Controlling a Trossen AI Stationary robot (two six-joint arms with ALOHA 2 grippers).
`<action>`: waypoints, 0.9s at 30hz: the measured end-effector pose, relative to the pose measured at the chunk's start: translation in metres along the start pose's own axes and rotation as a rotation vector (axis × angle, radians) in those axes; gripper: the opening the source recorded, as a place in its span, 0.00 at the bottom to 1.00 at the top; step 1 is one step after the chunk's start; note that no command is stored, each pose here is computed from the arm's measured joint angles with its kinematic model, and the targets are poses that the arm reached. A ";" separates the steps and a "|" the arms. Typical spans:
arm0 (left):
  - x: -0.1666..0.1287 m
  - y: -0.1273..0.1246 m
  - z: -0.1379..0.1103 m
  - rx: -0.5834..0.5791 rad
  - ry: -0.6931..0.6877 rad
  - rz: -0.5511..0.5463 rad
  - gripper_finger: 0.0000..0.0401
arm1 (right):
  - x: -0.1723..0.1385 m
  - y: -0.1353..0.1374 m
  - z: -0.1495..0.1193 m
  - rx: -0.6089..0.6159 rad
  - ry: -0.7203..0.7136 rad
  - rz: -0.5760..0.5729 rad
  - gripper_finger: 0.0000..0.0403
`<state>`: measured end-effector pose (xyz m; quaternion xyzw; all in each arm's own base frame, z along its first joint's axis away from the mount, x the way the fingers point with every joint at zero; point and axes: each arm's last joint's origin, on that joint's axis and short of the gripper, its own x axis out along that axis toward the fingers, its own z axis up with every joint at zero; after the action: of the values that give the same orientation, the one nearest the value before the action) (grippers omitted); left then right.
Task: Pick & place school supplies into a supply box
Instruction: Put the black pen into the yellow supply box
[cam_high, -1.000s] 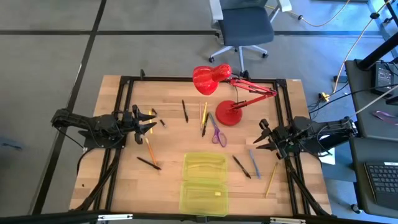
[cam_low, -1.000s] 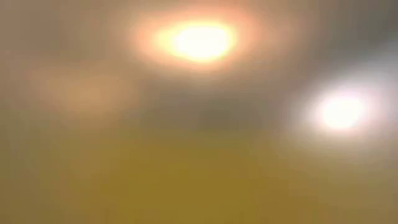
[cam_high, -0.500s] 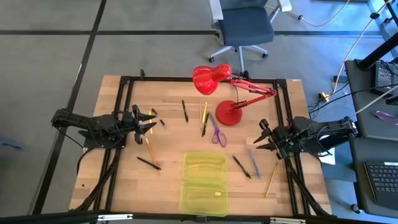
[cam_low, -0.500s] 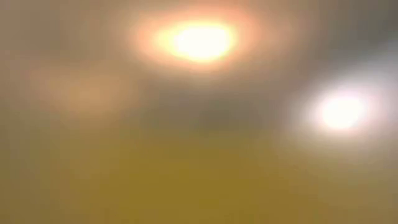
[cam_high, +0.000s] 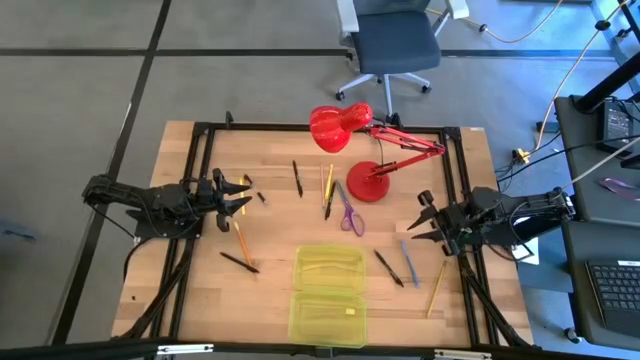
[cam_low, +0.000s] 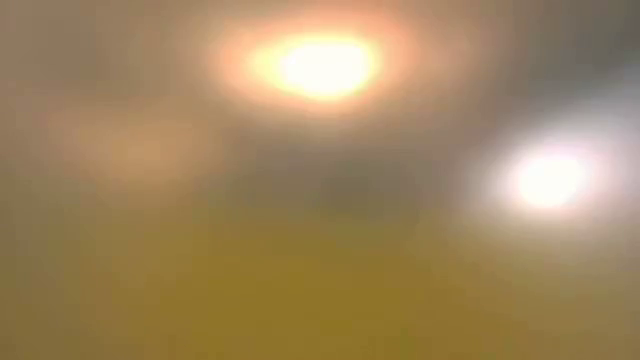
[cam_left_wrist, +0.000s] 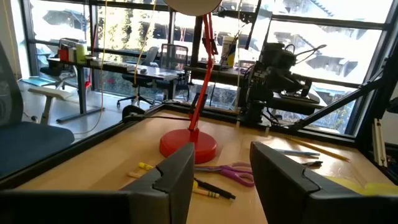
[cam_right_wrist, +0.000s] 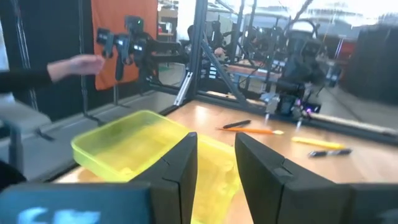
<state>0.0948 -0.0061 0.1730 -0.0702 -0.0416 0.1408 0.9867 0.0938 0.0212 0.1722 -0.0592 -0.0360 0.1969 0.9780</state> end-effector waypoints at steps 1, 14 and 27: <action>0.000 0.000 0.000 0.000 0.000 0.000 0.37 | 0.000 0.000 0.000 -0.018 0.000 0.000 0.28; 0.000 0.000 0.000 0.000 0.001 0.000 0.37 | 0.000 0.000 0.000 -0.019 0.000 0.000 0.28; 0.000 0.000 0.000 0.000 0.000 0.000 0.37 | 0.000 0.000 0.000 -0.019 0.000 0.000 0.28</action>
<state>0.0948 -0.0061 0.1730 -0.0701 -0.0414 0.1409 0.9867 0.0938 0.0212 0.1722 -0.0683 -0.0378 0.1966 0.9774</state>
